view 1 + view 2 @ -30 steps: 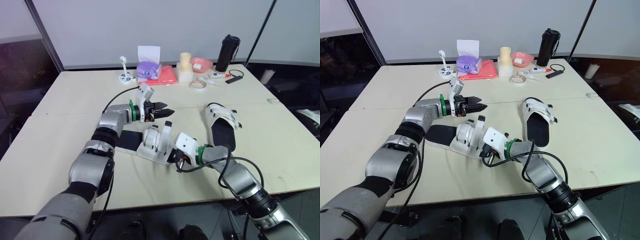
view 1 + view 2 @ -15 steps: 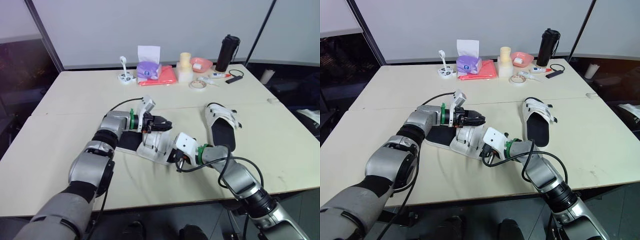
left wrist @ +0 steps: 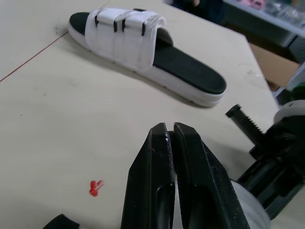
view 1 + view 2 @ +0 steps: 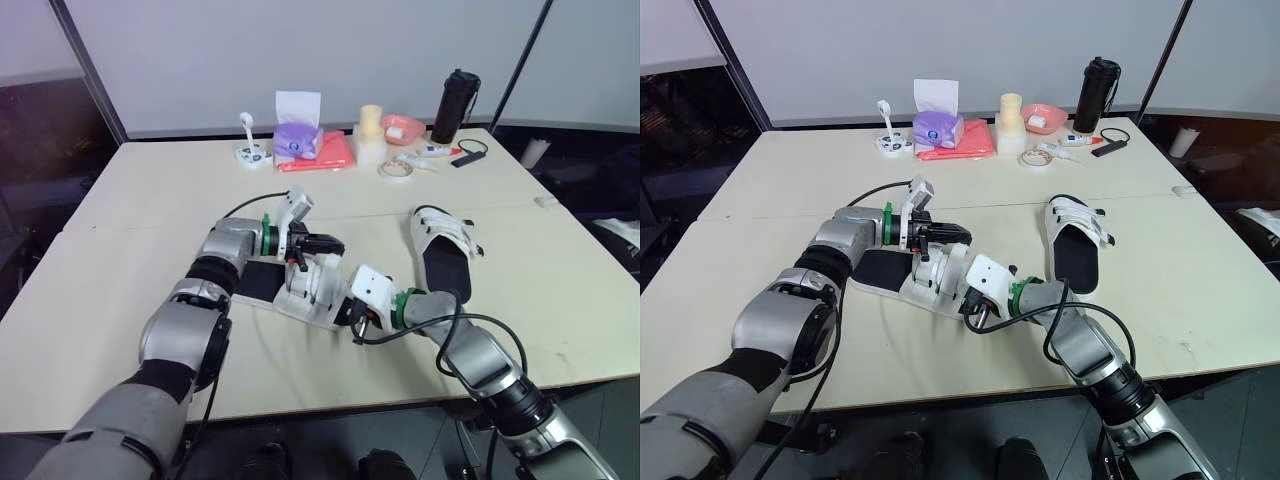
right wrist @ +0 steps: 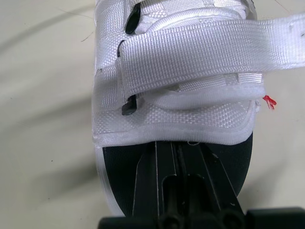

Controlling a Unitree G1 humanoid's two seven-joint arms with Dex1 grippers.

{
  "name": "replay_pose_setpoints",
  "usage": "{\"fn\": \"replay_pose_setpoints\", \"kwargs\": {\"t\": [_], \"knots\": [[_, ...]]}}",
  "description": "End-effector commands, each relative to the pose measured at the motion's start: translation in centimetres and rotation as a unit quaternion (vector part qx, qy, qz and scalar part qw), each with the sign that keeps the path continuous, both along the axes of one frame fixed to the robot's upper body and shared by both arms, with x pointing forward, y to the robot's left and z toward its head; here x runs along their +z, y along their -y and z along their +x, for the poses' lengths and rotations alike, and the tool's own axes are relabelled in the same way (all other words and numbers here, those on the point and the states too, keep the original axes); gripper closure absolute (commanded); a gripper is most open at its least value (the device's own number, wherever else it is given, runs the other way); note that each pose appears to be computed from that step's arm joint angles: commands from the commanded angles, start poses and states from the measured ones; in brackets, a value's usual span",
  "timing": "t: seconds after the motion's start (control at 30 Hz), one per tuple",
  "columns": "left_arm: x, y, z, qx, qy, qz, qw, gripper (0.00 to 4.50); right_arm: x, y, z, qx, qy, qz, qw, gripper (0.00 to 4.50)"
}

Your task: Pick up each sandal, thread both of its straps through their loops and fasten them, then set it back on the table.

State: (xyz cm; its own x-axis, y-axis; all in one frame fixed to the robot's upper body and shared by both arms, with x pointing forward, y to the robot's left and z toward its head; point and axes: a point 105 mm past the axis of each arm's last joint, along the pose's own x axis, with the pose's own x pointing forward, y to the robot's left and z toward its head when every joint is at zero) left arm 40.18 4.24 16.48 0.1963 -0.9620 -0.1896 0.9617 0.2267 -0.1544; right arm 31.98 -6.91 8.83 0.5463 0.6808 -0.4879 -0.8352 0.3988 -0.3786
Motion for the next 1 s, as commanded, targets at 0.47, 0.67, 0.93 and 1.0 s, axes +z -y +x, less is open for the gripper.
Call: {"fn": "replay_pose_setpoints", "kwargs": {"t": [0.47,0.67,0.93,1.0], "knots": [[0.3,-0.1,0.7,0.019,0.052,0.026,0.998,4.47,-5.1,2.2,-0.7,-0.041,-0.079,-0.057,0.994,4.50],[-2.7,-0.6,0.9,0.027,0.084,0.118,0.989,4.47,-5.1,2.4,-0.8,-0.042,-0.079,-0.059,0.994,4.50],[-4.6,-1.6,0.6,0.002,0.112,0.207,0.972,4.47,-5.1,2.4,-0.8,-0.043,-0.080,-0.060,0.994,4.50],[-4.7,-1.9,0.8,0.003,0.124,0.224,0.967,4.47,-5.2,2.4,-0.8,-0.043,-0.080,-0.060,0.994,4.50]]}}
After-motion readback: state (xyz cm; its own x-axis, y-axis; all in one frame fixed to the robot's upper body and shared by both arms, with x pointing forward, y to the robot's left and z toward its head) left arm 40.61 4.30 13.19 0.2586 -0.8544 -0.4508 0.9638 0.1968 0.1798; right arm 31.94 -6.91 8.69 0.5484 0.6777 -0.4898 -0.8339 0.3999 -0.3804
